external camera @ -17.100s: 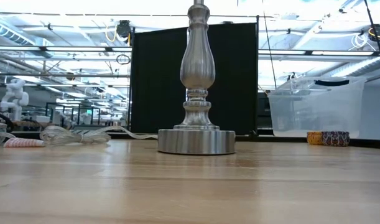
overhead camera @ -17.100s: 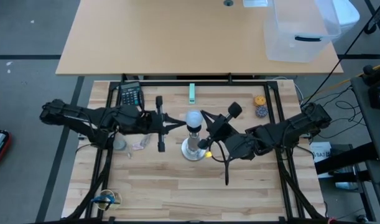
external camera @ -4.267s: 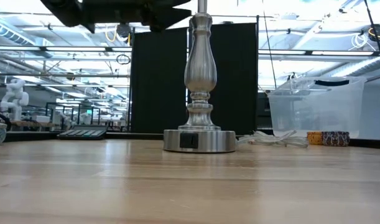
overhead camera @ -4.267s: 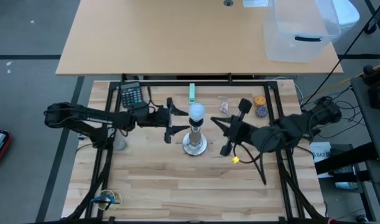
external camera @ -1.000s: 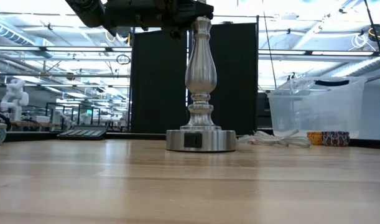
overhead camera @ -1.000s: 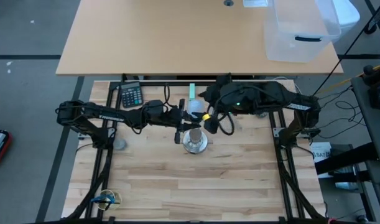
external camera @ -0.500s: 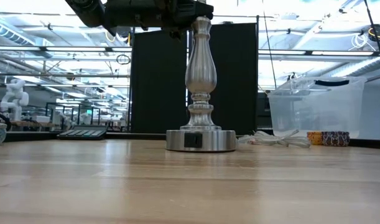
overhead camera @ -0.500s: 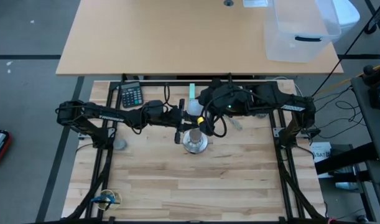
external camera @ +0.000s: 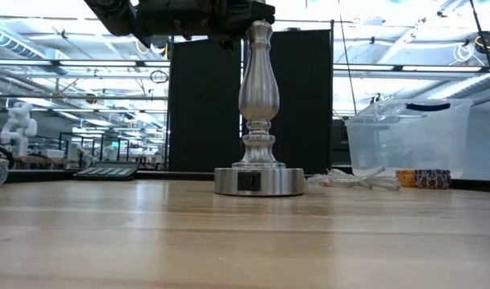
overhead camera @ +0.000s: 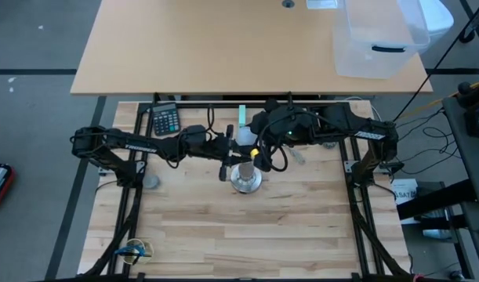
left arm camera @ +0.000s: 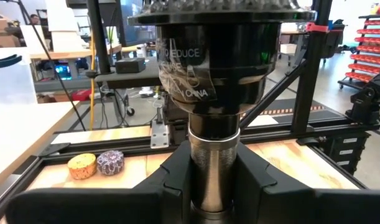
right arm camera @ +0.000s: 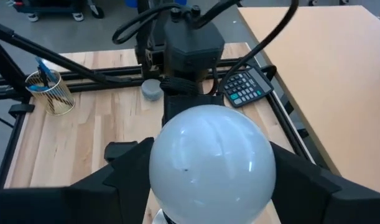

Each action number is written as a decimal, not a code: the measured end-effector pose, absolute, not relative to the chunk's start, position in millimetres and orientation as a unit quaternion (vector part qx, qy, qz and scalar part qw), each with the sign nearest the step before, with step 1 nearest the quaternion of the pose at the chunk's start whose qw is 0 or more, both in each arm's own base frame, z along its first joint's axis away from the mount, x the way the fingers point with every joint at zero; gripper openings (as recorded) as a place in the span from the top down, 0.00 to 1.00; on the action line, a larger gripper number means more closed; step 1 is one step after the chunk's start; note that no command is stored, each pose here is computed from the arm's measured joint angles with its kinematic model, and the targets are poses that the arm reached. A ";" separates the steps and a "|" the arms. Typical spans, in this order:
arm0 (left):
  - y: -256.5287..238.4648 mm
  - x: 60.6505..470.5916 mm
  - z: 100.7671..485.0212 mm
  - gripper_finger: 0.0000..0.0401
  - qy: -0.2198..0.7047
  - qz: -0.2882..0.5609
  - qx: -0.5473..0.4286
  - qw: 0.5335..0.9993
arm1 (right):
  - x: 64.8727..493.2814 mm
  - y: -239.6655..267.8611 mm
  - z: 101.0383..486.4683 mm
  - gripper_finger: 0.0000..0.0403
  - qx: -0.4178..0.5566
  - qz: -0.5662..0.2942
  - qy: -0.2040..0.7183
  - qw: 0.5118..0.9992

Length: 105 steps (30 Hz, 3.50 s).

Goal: Screw lightbulb
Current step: Remove the white lightbulb from the desk lamp

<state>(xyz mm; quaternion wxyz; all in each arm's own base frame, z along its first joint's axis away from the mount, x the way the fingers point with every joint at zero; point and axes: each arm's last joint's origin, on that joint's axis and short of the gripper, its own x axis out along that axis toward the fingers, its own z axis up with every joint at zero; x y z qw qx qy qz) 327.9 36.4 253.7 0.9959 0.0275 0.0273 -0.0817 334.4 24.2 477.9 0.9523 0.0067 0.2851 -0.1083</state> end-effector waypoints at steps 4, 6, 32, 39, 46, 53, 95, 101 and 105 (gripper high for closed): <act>35.7 327.7 253.9 0.82 0.026 -0.099 0.027 0.994 | 334.2 24.5 477.9 0.38 -0.007 -0.101 0.287 0.952; 35.1 327.6 254.0 0.82 0.025 -0.108 0.027 0.993 | 334.3 24.7 477.8 0.38 -0.015 -0.090 0.289 0.953; 34.3 326.0 254.0 0.82 0.024 -0.178 0.017 0.984 | 334.7 -8.1 476.8 0.38 -0.117 0.073 0.294 0.946; 37.7 324.5 254.7 0.82 0.020 -0.216 0.013 0.976 | 334.8 -12.0 476.5 0.38 -0.139 0.121 0.283 0.941; 42.8 322.7 254.3 0.82 0.023 -0.242 0.004 0.970 | 335.0 -19.3 475.9 0.38 -0.158 0.156 0.272 0.936; 45.1 321.3 254.6 0.82 0.023 -0.266 -0.006 0.964 | 334.5 -26.9 475.4 0.38 -0.173 0.200 0.254 0.930; 48.1 316.5 258.6 0.82 0.001 -0.339 0.002 0.941 | 349.3 -11.5 478.3 0.19 -0.208 0.193 0.211 0.936; 48.8 317.1 258.3 0.82 0.002 -0.322 0.002 0.947 | 350.2 -6.9 479.6 0.18 -0.207 0.180 0.209 0.939; 51.3 317.2 258.9 0.82 0.001 -0.311 0.003 0.951 | 347.9 -4.9 483.1 0.18 -0.203 0.172 0.203 0.942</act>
